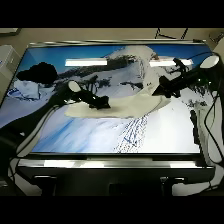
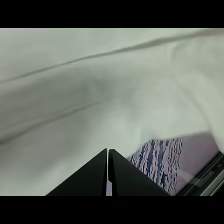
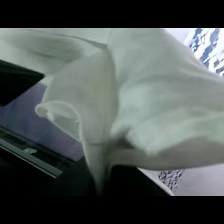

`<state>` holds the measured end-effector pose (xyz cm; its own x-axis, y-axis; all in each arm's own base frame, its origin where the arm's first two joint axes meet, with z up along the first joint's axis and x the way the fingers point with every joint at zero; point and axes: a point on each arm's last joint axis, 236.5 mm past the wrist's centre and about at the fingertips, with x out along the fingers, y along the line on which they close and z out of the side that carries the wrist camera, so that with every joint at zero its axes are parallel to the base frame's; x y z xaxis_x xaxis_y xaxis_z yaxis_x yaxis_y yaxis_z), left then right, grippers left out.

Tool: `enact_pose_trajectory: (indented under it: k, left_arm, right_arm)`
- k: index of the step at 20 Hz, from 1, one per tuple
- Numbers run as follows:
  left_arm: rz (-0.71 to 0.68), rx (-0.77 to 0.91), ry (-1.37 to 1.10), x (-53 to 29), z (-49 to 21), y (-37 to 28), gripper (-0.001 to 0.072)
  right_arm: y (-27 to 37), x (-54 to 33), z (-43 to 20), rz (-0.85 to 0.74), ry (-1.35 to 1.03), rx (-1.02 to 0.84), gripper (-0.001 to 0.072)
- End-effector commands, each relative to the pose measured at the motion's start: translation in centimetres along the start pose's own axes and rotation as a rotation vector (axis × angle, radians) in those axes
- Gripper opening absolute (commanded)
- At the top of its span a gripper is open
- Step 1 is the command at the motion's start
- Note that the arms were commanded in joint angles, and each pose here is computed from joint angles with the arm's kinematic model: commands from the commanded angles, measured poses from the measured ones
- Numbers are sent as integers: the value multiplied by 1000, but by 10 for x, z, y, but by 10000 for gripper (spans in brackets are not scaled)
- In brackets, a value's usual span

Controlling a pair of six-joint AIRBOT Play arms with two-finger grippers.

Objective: Fold the clothes and pants, and hang the long-sleeved shirts on hangers.

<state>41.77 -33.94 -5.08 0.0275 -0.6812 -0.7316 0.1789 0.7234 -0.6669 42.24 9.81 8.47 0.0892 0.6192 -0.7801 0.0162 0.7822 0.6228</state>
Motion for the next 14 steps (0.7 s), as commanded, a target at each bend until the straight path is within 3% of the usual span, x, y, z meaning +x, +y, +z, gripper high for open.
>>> enact_pose_trajectory:
  k: [1,4,7,11,14]
  left_arm:
    - [-51,-105,18,67,-19,-23,40]
    - [-208,-208,15,109,-38,-81,37]
    - [-329,-210,47,140,-74,-138,21]
    - [-300,-197,-53,133,-48,-131,17]
    - [-127,-8,-156,61,6,-78,15]
  right_arm:
    - [60,-32,-41,-16,-13,-71,43]
    - [82,-46,-64,-55,-30,-104,43]
    - [72,-58,-63,-128,-86,-66,43]
    - [54,-46,-43,-193,-117,-41,42]
    - [70,-2,-26,-159,-95,-79,42]
